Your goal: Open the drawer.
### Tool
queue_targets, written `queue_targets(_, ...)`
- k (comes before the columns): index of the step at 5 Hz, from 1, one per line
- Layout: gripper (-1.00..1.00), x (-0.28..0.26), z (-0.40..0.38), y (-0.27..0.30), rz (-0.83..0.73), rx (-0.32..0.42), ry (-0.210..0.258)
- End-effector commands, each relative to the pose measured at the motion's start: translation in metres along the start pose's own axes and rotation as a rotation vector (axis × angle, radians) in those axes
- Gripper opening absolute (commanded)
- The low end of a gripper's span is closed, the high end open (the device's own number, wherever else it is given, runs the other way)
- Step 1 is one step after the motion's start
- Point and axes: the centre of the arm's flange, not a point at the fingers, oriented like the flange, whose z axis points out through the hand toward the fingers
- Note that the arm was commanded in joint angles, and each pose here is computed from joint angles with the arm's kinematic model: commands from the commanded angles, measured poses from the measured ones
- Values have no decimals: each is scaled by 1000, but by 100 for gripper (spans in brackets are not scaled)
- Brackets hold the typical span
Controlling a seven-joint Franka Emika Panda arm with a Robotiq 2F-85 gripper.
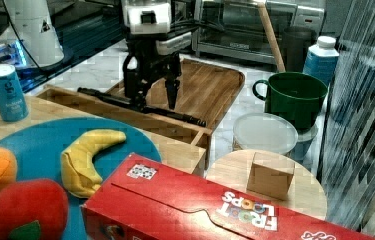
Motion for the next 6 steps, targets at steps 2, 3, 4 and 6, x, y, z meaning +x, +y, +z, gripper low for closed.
queue_targets(2,100,-42,-16,-166,-201,63,-48)
queue_targets(3,100,-44,-21,-178,-186,85,-26)
queue_targets(4,100,-40,-25,-188,-142,64,-33)
queue_targets(6,100,-31,-39,-203,-156,71,-49)
